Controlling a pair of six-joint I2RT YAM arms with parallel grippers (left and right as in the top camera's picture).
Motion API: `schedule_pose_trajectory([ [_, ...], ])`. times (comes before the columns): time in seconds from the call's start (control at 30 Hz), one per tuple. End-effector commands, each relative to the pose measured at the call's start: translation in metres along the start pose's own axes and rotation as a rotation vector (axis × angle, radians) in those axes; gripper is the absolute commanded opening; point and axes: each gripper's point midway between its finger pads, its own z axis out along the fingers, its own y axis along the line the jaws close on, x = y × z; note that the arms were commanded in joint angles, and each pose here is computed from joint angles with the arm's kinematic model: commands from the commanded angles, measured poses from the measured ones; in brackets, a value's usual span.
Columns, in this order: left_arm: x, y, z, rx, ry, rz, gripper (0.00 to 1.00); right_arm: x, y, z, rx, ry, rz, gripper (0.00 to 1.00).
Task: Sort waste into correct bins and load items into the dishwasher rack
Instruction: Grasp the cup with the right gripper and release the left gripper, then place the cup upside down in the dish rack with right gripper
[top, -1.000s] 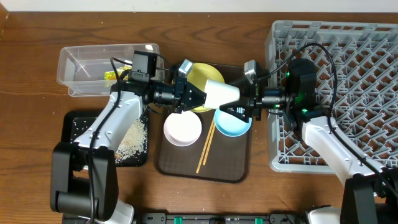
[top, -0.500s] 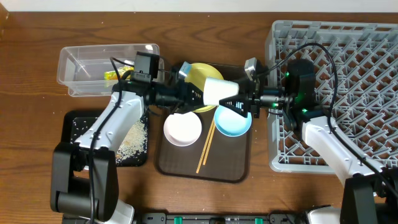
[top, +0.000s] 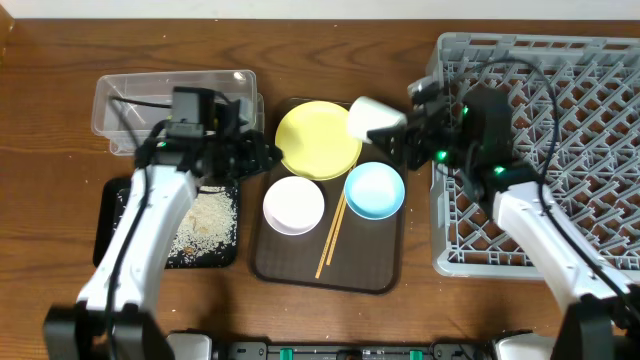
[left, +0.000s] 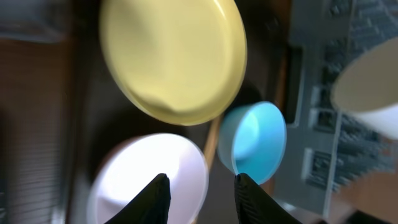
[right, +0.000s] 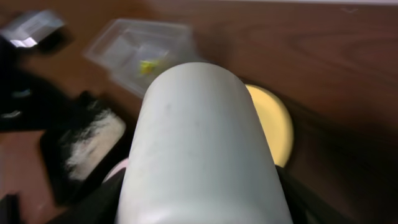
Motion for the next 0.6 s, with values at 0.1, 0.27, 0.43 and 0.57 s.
schedule_pose_trajectory([
  [0.1, -0.016, 0.023, -0.024, -0.139, -0.106, 0.018, 0.37, -0.058, -0.051, -0.059, 0.388, -0.037, 0.015, 0.01],
  [0.27, -0.017, 0.026, -0.024, -0.158, -0.113, 0.017, 0.37, -0.041, -0.098, -0.119, 0.668, 0.087, 0.150, 0.01],
  [0.43, -0.018, 0.029, -0.025, -0.178, -0.120, 0.017, 0.37, 0.002, -0.139, -0.184, 0.874, 0.195, 0.364, 0.01],
  [0.57, -0.018, 0.029, -0.025, -0.178, -0.120, 0.017, 0.38, 0.036, -0.161, -0.232, 0.978, 0.253, 0.526, 0.01],
])
